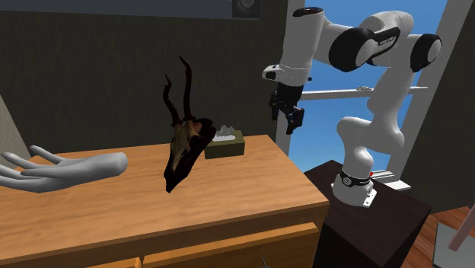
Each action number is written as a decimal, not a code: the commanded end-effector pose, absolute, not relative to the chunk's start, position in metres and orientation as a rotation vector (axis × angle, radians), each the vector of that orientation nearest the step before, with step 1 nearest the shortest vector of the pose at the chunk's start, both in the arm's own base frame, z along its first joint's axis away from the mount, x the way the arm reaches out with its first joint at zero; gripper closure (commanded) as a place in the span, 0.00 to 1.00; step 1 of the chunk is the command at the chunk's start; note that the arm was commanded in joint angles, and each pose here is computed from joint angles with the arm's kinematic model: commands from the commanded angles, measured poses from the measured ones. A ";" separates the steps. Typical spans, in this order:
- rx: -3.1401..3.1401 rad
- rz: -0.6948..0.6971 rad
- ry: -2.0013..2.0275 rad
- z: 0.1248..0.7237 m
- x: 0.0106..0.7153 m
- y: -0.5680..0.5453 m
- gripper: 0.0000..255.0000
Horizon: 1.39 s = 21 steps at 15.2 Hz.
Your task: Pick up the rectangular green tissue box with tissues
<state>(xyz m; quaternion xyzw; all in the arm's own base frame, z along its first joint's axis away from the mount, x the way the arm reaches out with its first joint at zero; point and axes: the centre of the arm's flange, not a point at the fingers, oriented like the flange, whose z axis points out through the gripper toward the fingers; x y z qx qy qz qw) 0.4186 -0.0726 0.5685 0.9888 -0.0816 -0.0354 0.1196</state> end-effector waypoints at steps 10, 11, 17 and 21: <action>2.573 -0.379 -0.556 0.517 0.515 -0.176 0.00; 2.542 -0.402 -0.582 0.513 0.522 -0.188 0.00; 2.347 -0.531 -0.729 0.491 0.555 -0.260 0.00; 2.297 -0.561 -0.762 0.476 0.561 -0.279 0.00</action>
